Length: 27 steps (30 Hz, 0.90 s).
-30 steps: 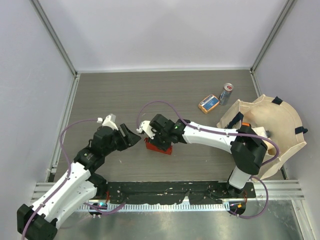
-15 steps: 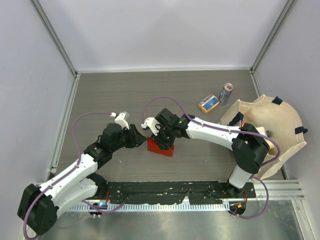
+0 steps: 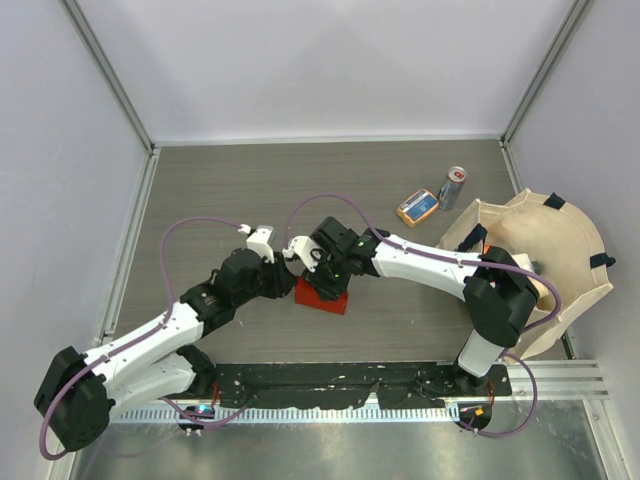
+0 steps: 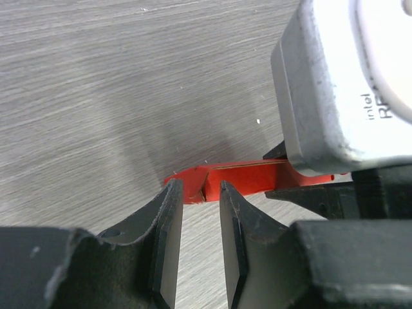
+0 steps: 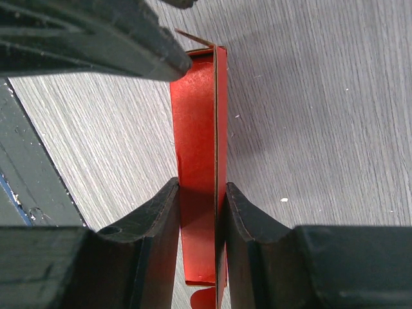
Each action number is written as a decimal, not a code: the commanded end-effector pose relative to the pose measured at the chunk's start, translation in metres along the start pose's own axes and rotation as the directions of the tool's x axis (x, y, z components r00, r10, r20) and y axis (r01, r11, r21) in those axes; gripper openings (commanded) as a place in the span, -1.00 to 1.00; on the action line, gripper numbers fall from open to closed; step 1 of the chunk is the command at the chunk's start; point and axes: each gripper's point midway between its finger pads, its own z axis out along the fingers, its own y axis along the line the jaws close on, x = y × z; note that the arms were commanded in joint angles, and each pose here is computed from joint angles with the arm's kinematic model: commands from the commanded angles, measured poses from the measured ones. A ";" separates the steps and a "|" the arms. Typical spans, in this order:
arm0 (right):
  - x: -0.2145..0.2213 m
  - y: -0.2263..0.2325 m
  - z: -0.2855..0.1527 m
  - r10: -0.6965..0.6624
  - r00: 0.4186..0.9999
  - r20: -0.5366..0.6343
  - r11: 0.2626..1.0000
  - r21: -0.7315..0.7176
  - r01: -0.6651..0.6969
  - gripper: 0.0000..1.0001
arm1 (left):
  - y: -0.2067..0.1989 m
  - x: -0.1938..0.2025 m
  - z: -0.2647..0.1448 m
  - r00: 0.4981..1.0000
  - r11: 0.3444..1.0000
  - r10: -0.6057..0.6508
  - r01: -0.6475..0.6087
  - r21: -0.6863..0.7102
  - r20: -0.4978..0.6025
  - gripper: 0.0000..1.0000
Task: Fold the paper box
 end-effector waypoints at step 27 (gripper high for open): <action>0.013 0.007 -0.006 0.016 0.999 -0.048 1.000 -0.017 -0.016 -0.57 | -0.019 -0.029 0.013 0.996 0.997 0.051 -0.054 0.052 0.071 -0.64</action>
